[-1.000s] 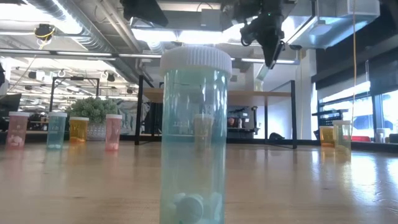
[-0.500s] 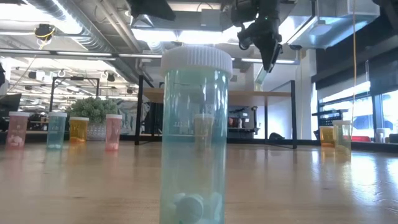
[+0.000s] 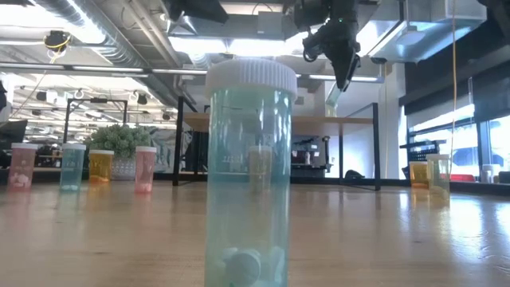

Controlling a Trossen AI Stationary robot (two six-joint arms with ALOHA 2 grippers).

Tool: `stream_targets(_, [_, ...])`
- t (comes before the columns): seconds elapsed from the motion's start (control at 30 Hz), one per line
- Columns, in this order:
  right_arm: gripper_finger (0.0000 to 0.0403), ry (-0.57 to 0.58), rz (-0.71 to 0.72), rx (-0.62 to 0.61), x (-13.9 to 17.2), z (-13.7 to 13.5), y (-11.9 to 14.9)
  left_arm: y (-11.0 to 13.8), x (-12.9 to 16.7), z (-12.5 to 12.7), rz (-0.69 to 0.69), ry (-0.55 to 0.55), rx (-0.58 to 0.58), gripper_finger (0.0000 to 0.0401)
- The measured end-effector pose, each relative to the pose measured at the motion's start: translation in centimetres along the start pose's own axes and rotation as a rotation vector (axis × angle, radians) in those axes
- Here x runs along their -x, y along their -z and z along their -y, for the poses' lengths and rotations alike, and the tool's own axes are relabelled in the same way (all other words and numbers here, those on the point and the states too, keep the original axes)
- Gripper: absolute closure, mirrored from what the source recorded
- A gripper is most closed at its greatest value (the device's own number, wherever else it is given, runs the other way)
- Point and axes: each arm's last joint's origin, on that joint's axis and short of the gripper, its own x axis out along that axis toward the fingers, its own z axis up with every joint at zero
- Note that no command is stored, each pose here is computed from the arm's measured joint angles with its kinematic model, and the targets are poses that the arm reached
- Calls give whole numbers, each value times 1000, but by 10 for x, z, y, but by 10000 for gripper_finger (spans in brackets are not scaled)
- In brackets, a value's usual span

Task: Pick and place medicine bottles onto shelf by color
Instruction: Put the top right blue medicine bottle on the shelf

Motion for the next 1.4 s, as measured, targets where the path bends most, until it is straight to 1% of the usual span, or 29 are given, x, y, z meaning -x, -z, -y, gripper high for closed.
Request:
stream_targets(0.13, [272,0,0,0,0,0,0,0,0,0,2,6,16,384])
stream_targets(0.23, [272,1,0,0,0,0,0,0,0,0,2,6,21,379])
stream_targets(0.33, [272,1,0,0,0,0,0,0,0,0,2,7,24,360])
stream_targets(0.6, [272,1,1,3,0,0,0,0,0,0,3,6,34,294])
stream_targets(0.67, [272,1,1,4,0,0,0,-2,0,0,15,4,47,285])
stream_targets(0.8, [272,1,1,23,0,0,0,-5,-3,-6,47,-52,82,280])
stream_targets(0.87, [272,1,1,26,0,0,0,-2,-11,-7,29,-69,80,281])
stream_targets(0.93, [272,1,1,31,0,0,0,4,-19,-5,-5,-62,70,282])
stream_targets(1.1, [272,1,1,58,0,-1,0,17,-50,3,-50,33,49,282])
stream_targets(1.23, [272,1,1,101,0,-6,0,25,-73,12,-21,62,-33,280])
stream_targets(1.4, [272,-2,2,175,1,-15,1,31,-98,22,53,60,-39,280])
